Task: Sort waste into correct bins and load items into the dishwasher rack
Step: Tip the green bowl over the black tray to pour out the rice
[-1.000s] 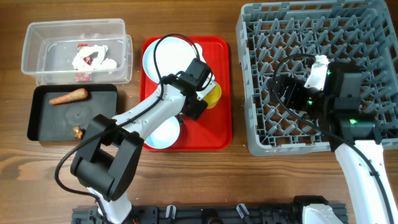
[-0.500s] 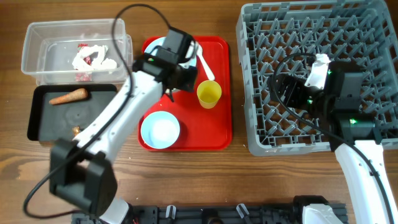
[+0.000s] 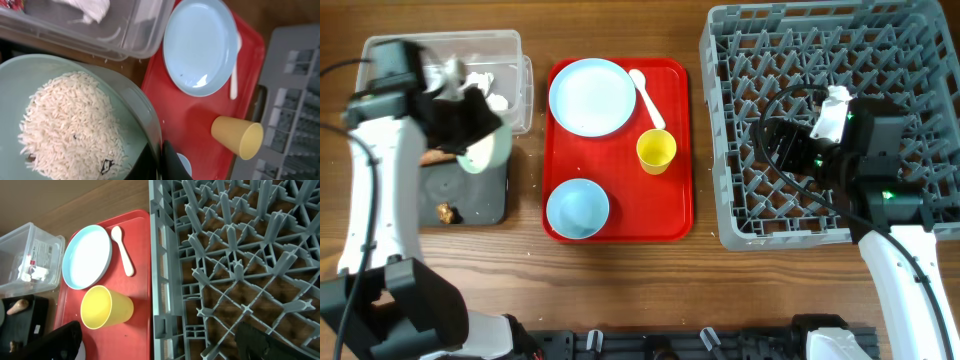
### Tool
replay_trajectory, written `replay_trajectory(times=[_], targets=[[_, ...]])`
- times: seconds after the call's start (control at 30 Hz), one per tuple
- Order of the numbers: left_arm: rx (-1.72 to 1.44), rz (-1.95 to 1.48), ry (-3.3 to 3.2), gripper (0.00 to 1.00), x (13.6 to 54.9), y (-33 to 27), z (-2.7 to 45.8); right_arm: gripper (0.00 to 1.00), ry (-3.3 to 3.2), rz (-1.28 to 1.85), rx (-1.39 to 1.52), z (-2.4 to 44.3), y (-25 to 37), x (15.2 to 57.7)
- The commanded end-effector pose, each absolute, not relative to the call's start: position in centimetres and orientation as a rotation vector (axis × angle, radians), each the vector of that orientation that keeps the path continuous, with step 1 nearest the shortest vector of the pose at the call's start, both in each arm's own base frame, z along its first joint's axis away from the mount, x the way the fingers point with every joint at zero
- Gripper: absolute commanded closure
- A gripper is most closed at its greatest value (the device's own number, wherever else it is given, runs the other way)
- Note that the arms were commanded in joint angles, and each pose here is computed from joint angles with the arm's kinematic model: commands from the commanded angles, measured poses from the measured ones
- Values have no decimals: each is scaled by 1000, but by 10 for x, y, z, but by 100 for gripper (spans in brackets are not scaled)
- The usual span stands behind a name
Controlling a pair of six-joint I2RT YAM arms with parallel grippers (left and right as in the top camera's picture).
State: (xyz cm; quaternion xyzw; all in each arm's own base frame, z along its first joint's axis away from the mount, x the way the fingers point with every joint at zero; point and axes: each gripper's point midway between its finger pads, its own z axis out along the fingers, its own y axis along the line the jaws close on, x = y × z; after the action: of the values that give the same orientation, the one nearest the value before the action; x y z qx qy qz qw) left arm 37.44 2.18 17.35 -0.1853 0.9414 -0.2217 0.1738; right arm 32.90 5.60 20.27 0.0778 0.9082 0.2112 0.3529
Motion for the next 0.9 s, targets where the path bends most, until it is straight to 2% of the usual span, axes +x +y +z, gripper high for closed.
replay_trajectory(times=[0.0, 0.13, 0.4, 0.5, 0.87], targets=[[-424, -861, 2532, 96, 373, 37, 190, 0, 2336, 567, 193, 209, 60, 332], [-524, -982, 2467, 96, 369, 64, 180, 0, 2337, 567, 192, 209, 60, 332], [-570, -1333, 2238, 96, 352, 77, 165, 0, 2336, 567, 192, 209, 60, 332], [-598, -1369, 2186, 96, 353, 86, 164, 0, 2336, 567, 192, 209, 60, 332], [-600, -1589, 1890, 96, 357, 104, 194, 0, 2336, 581, 187, 210, 62, 331]])
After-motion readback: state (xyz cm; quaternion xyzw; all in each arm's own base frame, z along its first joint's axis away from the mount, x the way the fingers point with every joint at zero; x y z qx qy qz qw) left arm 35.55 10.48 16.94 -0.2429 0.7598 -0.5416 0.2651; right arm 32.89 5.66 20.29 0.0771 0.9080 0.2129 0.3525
